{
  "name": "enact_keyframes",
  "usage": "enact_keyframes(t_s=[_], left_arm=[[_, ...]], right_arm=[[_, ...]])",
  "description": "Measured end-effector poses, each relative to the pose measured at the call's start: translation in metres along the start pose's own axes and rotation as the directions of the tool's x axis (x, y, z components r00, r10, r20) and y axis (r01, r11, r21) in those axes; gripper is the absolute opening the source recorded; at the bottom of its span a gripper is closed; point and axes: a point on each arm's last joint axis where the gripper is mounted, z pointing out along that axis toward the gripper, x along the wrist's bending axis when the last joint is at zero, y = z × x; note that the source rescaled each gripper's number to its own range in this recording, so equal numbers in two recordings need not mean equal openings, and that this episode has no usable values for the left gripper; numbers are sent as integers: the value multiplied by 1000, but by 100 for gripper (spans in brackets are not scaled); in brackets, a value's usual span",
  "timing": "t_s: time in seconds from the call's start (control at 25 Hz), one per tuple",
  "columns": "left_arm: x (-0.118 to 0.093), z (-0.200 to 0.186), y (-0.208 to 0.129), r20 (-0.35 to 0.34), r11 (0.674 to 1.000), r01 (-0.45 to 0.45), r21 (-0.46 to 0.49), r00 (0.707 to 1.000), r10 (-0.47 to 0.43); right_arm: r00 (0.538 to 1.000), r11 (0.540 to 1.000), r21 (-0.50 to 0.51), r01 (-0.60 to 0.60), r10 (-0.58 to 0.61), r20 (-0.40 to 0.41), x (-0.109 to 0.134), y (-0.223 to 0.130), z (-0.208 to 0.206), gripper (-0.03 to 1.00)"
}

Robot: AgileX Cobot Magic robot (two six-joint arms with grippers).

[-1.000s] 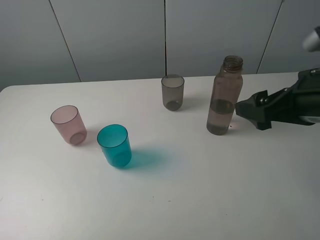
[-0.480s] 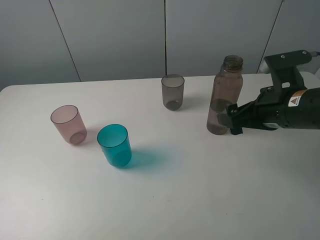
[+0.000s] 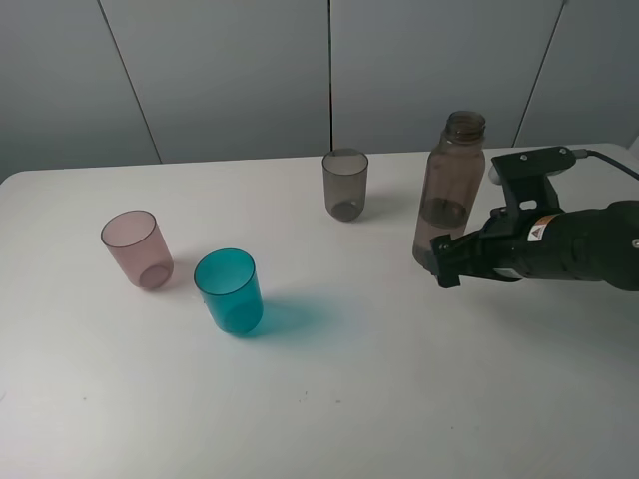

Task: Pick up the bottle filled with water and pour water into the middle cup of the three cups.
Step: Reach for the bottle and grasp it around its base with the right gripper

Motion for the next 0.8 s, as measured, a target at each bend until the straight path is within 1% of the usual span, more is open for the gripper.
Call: enact_keyframes(t_s=[0.16,0.24,0.4,0.48,0.68,0.8], left_arm=[[0,0,0,0,1000,0,0,1000,0],[0,0,0,0,1000,0,0,1000,0],[0,0,0,0,1000,0,0,1000,0],[0,0,0,0,1000,0,0,1000,0],[0,0,0,0,1000,0,0,1000,0],[0,0,0,0,1000,0,0,1000,0]], right_arm=[[1000,999,-44,2,-2,6,-1,-3,3,100],[1000,996,-84,4,-3,11,-3,-5,1,100],[1000,980,-200,6,-2,23,-6,-10,-4,100],[1000,977,-215,8,-2,29,-7,-14,-2,100],[999,976,-216,19,-10,42,-8,-23,11,100],[999,970,-243,25,-14,48,-9,-25,17,100]])
